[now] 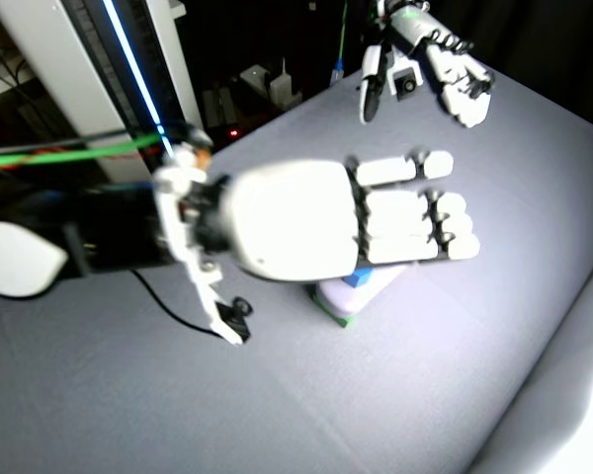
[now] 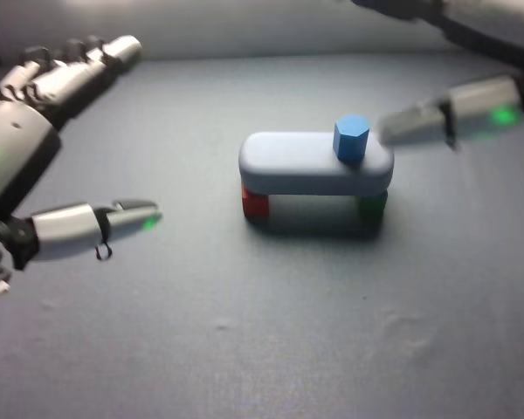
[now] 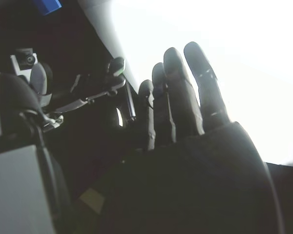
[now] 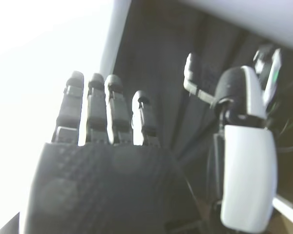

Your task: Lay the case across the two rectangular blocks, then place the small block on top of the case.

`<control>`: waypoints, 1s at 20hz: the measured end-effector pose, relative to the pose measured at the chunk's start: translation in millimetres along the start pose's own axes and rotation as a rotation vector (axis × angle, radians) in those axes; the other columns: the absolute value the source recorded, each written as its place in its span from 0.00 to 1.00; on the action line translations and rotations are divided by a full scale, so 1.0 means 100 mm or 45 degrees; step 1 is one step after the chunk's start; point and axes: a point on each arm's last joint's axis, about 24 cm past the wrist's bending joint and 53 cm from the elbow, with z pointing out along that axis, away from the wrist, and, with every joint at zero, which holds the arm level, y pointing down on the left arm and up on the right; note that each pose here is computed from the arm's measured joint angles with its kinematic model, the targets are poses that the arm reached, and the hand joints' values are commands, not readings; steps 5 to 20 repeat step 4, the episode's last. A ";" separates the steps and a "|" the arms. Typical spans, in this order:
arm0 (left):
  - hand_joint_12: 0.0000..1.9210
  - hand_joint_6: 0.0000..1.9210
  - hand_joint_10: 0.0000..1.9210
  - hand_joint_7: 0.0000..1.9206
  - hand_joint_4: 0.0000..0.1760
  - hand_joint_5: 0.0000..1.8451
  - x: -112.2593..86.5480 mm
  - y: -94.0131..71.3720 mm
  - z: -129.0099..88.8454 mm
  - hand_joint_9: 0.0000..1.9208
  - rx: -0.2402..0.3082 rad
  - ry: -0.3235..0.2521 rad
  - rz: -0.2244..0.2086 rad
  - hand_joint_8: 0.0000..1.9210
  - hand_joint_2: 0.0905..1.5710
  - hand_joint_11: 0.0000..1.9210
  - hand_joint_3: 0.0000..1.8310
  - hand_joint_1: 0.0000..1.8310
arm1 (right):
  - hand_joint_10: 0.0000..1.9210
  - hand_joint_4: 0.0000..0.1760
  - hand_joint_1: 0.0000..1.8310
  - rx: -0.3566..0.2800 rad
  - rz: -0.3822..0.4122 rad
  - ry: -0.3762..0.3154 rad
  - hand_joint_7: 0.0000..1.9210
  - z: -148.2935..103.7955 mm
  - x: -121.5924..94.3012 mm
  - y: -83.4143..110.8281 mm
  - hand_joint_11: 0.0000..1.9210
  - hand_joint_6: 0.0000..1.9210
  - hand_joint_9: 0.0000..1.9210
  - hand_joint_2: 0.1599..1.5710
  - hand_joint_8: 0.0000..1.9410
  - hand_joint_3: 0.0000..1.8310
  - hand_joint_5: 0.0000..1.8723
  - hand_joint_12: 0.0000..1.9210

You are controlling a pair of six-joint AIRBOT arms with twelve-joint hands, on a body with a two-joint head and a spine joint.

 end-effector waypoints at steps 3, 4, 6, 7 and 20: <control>0.51 0.00 0.00 0.07 0.39 0.04 -0.09 -0.08 -0.01 0.10 0.043 -0.015 -0.015 0.00 0.70 0.00 0.00 0.00 | 0.01 0.81 0.37 -0.023 0.095 -0.036 0.02 -0.32 0.08 0.04 0.03 0.00 0.04 0.58 0.00 0.01 0.00 0.02; 0.56 0.00 0.00 0.04 0.40 0.02 -0.12 -0.09 -0.01 0.07 0.049 -0.019 -0.007 0.00 0.69 0.00 0.00 0.00 | 0.01 0.86 0.35 -0.048 0.139 -0.079 0.02 -0.42 0.05 0.09 0.01 0.00 0.03 0.60 0.00 0.00 0.00 0.16; 0.56 0.00 0.00 0.04 0.40 0.02 -0.12 -0.09 -0.01 0.07 0.049 -0.019 -0.007 0.00 0.69 0.00 0.00 0.00 | 0.01 0.86 0.35 -0.048 0.139 -0.079 0.02 -0.42 0.05 0.09 0.01 0.00 0.03 0.60 0.00 0.00 0.00 0.16; 0.56 0.00 0.00 0.04 0.40 0.02 -0.12 -0.09 -0.01 0.07 0.049 -0.019 -0.007 0.00 0.69 0.00 0.00 0.00 | 0.01 0.86 0.35 -0.048 0.139 -0.079 0.02 -0.42 0.05 0.09 0.01 0.00 0.03 0.60 0.00 0.00 0.00 0.16; 0.56 0.00 0.00 0.04 0.40 0.02 -0.12 -0.09 -0.01 0.07 0.049 -0.019 -0.007 0.00 0.69 0.00 0.00 0.00 | 0.01 0.86 0.35 -0.048 0.139 -0.079 0.02 -0.42 0.05 0.09 0.01 0.00 0.03 0.60 0.00 0.00 0.00 0.16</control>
